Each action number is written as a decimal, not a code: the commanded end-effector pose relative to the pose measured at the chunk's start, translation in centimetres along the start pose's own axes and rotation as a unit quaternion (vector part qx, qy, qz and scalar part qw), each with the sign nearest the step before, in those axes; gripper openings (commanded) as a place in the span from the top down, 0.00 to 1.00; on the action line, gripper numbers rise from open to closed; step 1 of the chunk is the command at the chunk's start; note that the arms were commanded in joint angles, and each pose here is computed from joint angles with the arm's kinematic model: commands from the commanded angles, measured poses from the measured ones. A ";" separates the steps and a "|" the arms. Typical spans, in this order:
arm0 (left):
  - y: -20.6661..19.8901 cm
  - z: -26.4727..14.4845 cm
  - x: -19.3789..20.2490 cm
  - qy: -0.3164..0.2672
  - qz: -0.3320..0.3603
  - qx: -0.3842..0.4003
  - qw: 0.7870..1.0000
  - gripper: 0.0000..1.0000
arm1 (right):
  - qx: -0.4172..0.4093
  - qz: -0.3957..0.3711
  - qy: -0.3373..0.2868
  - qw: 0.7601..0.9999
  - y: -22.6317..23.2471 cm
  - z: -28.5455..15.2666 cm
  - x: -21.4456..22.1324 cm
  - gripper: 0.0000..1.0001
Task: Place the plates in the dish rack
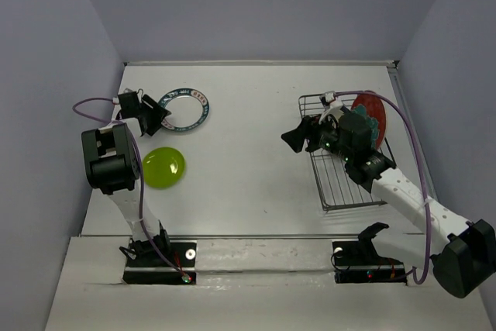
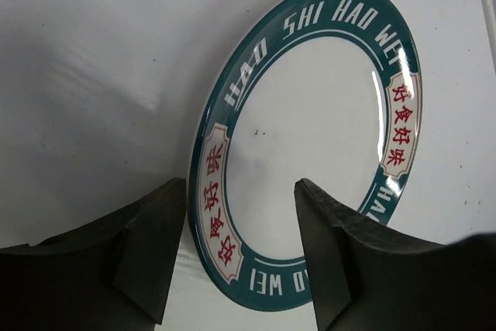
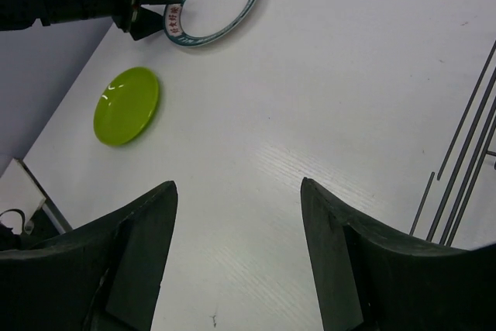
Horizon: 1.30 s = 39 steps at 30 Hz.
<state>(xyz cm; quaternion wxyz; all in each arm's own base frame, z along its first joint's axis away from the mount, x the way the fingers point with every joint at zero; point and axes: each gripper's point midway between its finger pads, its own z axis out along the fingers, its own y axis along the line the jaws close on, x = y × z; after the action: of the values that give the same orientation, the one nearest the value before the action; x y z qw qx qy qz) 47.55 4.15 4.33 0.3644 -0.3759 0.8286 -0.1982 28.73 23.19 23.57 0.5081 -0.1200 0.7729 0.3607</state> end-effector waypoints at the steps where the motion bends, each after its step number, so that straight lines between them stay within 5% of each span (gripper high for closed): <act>1: -1.8 0.7 -0.3 0.000 -0.013 0.050 0.999 0.39 | -0.027 -0.001 -0.025 0.999 1.4 0.3 -1.5 0.30; 10: -2.4 1.1 0.3 0.010 -0.020 0.081 0.996 0.93 | -0.037 0.018 -0.018 0.999 2.1 0.7 -1.5 0.32; 20: -13.5 -8.3 -1.5 -0.044 0.003 0.247 0.968 0.94 | -0.061 0.041 -0.012 0.997 4.1 2.6 -3.1 0.29; 28: -21.5 -19.0 6.1 -0.004 0.058 0.389 0.919 0.94 | -0.080 0.058 0.000 0.995 5.3 4.5 -4.7 0.13; 39: -21.7 -26.6 11.5 0.032 0.119 0.470 0.874 0.94 | -0.021 0.045 -0.031 0.998 4.1 3.6 -7.2 0.08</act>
<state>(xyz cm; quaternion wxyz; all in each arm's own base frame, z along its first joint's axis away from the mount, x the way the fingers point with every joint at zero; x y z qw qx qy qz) 34.92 -16.12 27.04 0.4793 -0.1045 0.7130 -0.5010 31.84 28.16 27.80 0.4721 -0.0966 0.7694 0.4194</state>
